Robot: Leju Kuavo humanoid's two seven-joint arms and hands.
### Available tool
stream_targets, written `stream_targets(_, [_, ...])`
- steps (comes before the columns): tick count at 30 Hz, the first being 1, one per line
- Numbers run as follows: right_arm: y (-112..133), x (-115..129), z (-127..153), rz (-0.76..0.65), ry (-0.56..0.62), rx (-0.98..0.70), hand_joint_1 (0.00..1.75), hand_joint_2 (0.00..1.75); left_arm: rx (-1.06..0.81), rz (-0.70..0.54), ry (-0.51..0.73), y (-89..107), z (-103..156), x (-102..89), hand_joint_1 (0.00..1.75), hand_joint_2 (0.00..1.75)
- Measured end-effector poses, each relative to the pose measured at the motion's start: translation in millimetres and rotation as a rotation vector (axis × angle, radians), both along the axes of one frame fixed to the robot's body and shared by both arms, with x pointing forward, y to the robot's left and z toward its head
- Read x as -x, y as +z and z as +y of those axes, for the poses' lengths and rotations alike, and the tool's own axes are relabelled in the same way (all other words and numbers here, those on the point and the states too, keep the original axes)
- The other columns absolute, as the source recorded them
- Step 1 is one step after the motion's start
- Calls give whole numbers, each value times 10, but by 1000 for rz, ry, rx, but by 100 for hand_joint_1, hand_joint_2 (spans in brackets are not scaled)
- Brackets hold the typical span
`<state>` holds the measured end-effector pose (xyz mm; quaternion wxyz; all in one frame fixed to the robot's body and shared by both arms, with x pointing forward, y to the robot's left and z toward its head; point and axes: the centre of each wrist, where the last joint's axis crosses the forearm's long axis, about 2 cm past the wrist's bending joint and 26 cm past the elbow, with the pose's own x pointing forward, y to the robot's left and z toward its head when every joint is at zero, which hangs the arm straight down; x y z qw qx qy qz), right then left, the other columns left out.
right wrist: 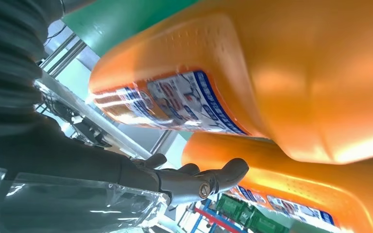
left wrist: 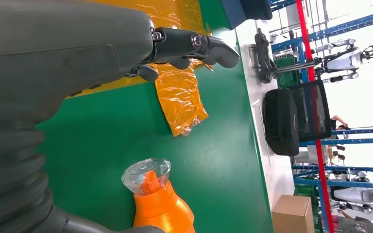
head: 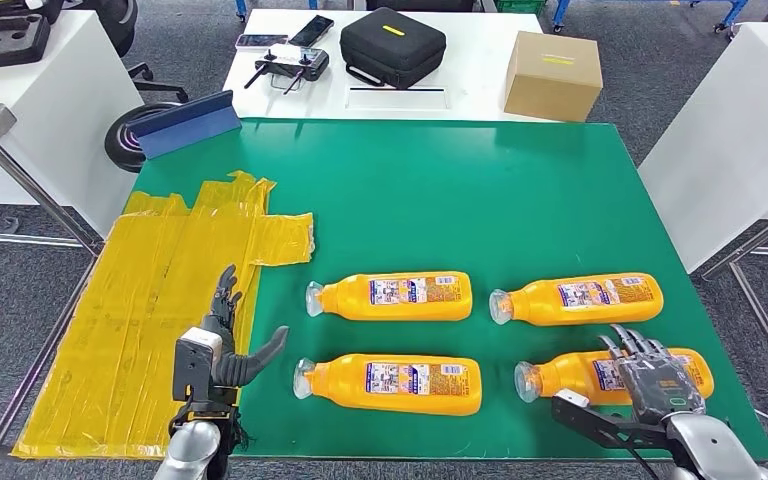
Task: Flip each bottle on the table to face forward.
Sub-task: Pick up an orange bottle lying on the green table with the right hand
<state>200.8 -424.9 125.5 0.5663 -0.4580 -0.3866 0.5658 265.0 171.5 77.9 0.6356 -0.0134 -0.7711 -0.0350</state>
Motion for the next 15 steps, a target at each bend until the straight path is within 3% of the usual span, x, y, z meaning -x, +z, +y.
stream_targets(15, [-55, -25, -186, 38, -9, 3, 0, 175, 7, 1, 1, 3, -10, -4, 0, 175])
